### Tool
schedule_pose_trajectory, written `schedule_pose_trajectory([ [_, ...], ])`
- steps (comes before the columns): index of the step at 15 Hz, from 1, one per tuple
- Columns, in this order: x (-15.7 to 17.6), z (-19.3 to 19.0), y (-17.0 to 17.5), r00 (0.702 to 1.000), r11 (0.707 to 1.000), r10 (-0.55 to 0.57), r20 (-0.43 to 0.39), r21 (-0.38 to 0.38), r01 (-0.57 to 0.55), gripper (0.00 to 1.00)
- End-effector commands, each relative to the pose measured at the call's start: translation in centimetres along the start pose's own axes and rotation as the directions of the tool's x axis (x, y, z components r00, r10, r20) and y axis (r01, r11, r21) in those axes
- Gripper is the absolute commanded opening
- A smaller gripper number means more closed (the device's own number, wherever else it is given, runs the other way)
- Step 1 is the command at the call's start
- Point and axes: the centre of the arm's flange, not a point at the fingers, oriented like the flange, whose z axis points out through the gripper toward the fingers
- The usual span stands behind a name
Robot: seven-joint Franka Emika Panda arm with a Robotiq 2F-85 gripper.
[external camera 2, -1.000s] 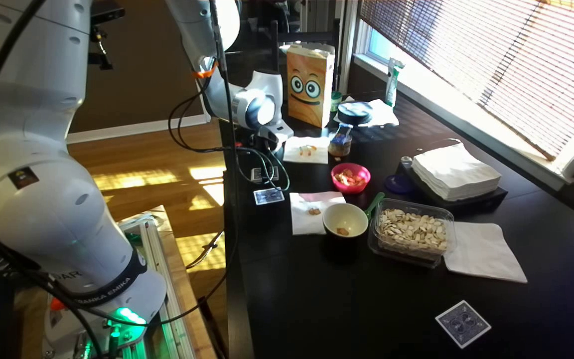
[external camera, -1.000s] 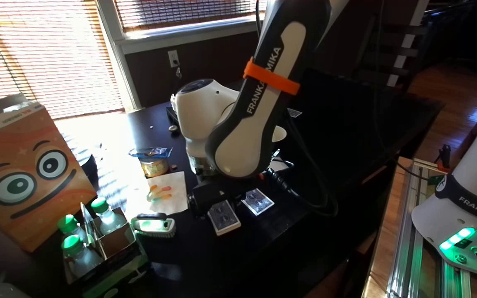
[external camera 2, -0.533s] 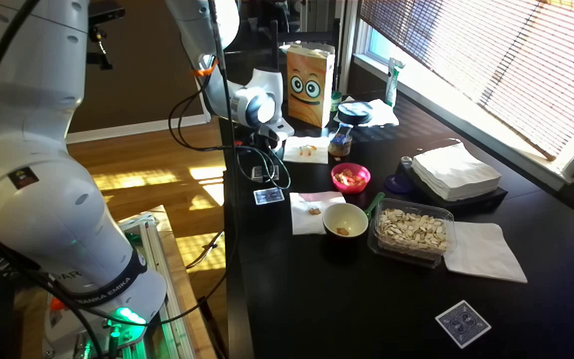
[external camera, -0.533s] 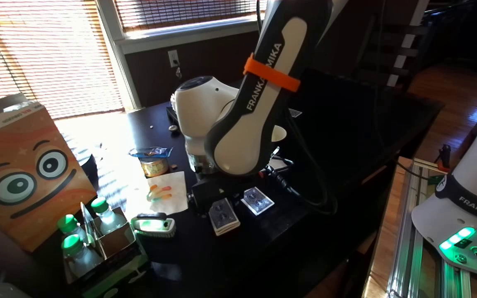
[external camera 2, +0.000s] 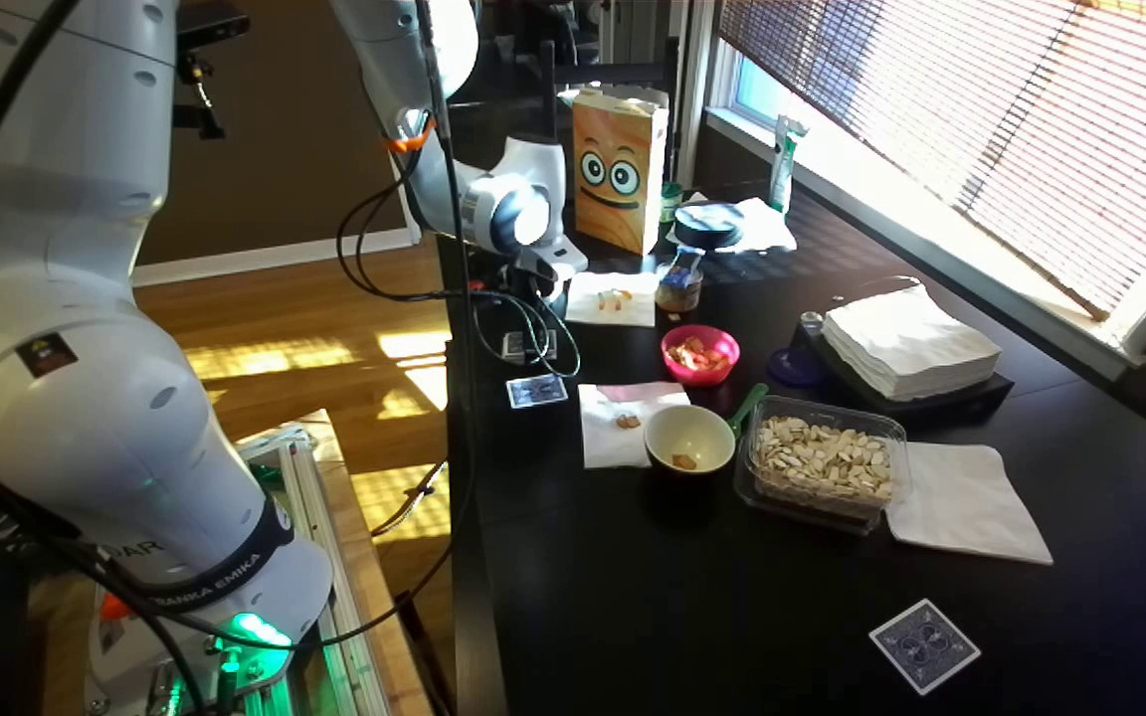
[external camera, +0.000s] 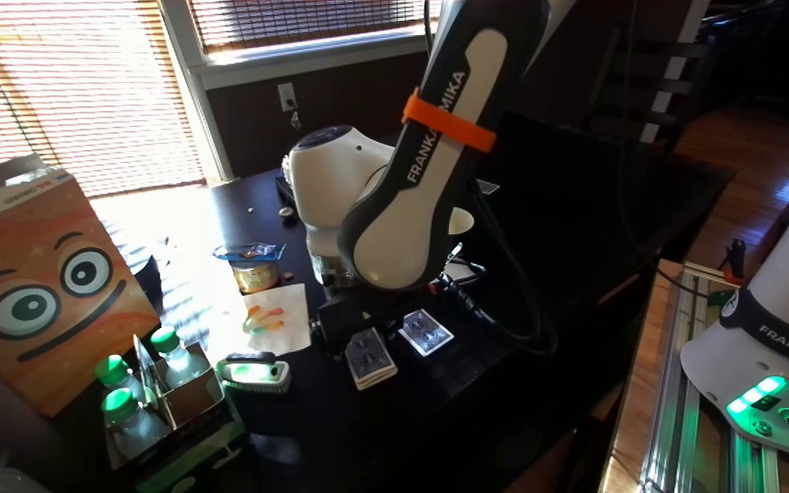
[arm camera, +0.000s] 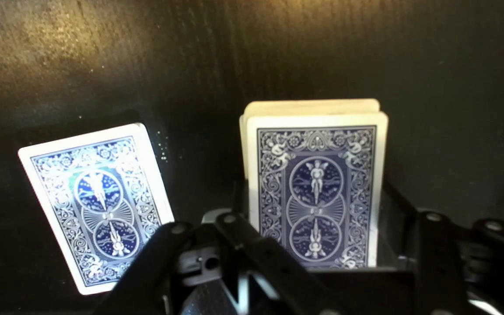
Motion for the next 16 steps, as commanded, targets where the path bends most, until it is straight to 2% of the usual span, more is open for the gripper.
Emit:
schedule_pose_trajectory([
  [1, 0.3, 1.0, 0.2, 1.0, 1.0, 0.003, 0.016, 0.001, -0.003, 0.45],
  [16, 0.8, -0.2, 1.3, 1.0, 1.0, 0.024, -0.002, 0.002, -0.024, 0.45],
])
